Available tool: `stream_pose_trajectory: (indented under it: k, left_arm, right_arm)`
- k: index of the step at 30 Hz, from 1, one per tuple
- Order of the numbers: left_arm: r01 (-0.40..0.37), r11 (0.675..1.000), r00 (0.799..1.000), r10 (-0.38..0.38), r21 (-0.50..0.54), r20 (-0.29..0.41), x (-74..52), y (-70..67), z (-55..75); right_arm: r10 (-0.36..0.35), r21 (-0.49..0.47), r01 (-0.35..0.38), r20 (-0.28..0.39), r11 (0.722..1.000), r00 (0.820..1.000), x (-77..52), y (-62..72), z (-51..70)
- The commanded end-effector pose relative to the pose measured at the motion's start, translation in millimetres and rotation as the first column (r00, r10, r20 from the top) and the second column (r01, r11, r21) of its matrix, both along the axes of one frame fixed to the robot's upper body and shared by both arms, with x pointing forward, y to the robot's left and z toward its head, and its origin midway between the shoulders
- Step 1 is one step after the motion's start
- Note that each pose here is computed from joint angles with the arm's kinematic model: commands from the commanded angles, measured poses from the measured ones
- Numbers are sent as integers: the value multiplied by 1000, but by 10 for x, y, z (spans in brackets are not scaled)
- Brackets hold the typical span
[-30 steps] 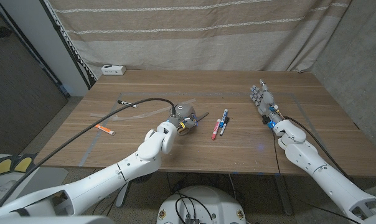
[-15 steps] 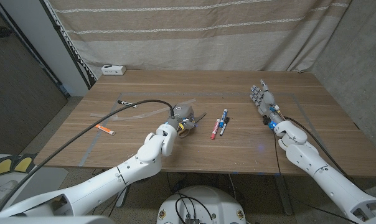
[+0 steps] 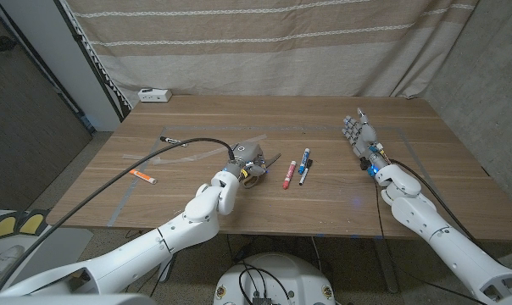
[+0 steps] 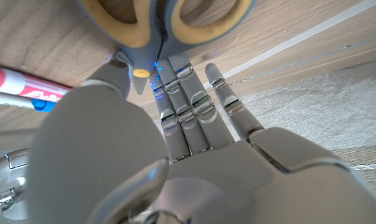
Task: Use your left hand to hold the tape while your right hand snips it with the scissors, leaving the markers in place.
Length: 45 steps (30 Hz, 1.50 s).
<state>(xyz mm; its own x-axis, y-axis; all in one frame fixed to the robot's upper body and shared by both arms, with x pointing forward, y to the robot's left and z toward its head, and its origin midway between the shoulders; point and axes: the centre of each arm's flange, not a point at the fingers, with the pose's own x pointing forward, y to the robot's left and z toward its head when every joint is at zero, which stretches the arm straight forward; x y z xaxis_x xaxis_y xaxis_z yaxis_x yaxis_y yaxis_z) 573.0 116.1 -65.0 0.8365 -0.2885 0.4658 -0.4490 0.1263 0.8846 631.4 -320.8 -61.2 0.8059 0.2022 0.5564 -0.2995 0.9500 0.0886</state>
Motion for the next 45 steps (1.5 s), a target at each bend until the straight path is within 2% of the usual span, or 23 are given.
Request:
stream_pose_trajectory:
  k: [1,19,34,45]
  left_arm:
    - [48,995,998,-46,-82,34,-16,57,65]
    - [90,985,995,-84,-150,46,-26,93,121]
    - [148,968,986,-128,-202,109,-58,91,174]
    - [251,935,962,-211,-249,175,-60,115,189]
  right_arm:
    - [-6,10,6,5,1000,1000,-14,-25,12]
    - [-11,16,11,5,1000,1000,-16,-54,24]
    - [-15,16,15,16,1000,1000,-34,-111,72]
    - [-19,16,19,26,1000,999,-51,-140,116]
